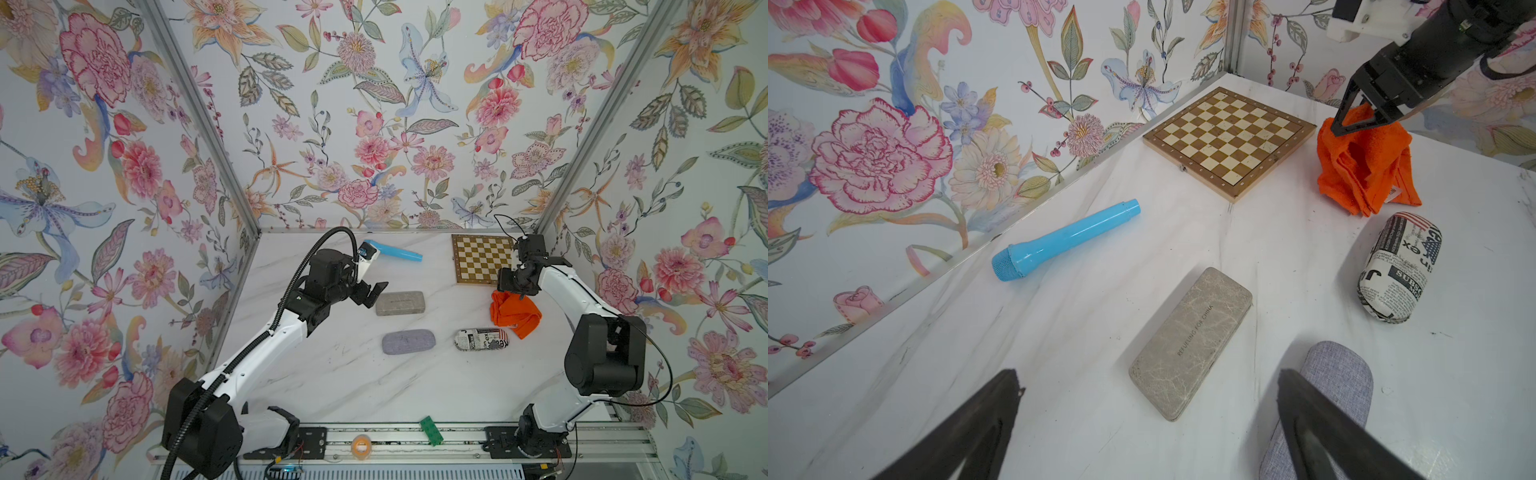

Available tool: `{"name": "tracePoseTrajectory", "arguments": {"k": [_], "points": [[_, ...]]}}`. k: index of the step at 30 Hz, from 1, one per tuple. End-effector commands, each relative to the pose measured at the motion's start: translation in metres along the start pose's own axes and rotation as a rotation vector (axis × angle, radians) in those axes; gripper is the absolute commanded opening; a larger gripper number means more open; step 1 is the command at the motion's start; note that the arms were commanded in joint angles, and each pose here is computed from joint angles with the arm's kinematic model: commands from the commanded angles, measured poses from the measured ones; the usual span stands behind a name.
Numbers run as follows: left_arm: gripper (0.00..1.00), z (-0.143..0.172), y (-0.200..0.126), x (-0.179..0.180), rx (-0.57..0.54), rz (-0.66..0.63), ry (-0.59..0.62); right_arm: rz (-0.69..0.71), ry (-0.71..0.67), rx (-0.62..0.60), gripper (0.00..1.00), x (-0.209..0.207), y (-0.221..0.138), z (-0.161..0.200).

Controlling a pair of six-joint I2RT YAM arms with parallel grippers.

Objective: Wipe the eyeglass case
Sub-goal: Place the cleaning item at the center of the board.

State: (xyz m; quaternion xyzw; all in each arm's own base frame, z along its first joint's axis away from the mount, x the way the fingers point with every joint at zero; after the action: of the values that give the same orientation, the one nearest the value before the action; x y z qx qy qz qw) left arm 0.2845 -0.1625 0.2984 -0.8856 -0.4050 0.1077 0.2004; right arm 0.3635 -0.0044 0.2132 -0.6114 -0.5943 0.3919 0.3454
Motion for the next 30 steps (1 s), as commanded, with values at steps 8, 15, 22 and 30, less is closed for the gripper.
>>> {"name": "tracePoseTrajectory", "arguments": {"k": [8,15,22,30], "points": [[0.99,-0.028,-0.005,0.010,0.009,-0.091,-0.018,-0.040,0.023,-0.040,0.71,0.001,-0.039,-0.007],[0.99,-0.025,-0.006,0.008,0.014,-0.077,-0.044,-0.035,0.024,-0.087,0.76,-0.002,-0.064,-0.011],[0.99,-0.023,-0.008,0.008,0.028,-0.078,-0.060,-0.048,0.019,-0.020,0.77,-0.003,-0.052,-0.010],[0.99,-0.020,-0.007,0.008,0.052,-0.074,-0.053,-0.068,0.028,-0.019,0.72,0.001,-0.062,-0.010]]}}
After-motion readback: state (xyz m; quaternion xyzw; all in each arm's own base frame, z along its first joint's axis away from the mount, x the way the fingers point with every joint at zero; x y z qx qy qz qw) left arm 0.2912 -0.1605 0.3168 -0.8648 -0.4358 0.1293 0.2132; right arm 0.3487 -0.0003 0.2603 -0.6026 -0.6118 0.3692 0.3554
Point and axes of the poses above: each gripper's point midway between its finger pads, its own y axis out along the fingers, its own x axis along the line the jaws close on, z = x × y, the point moved 10 cm from there along -y, back along the fingers, and after that the axes turned 9 degrees about -y, right-handed, at the moved point
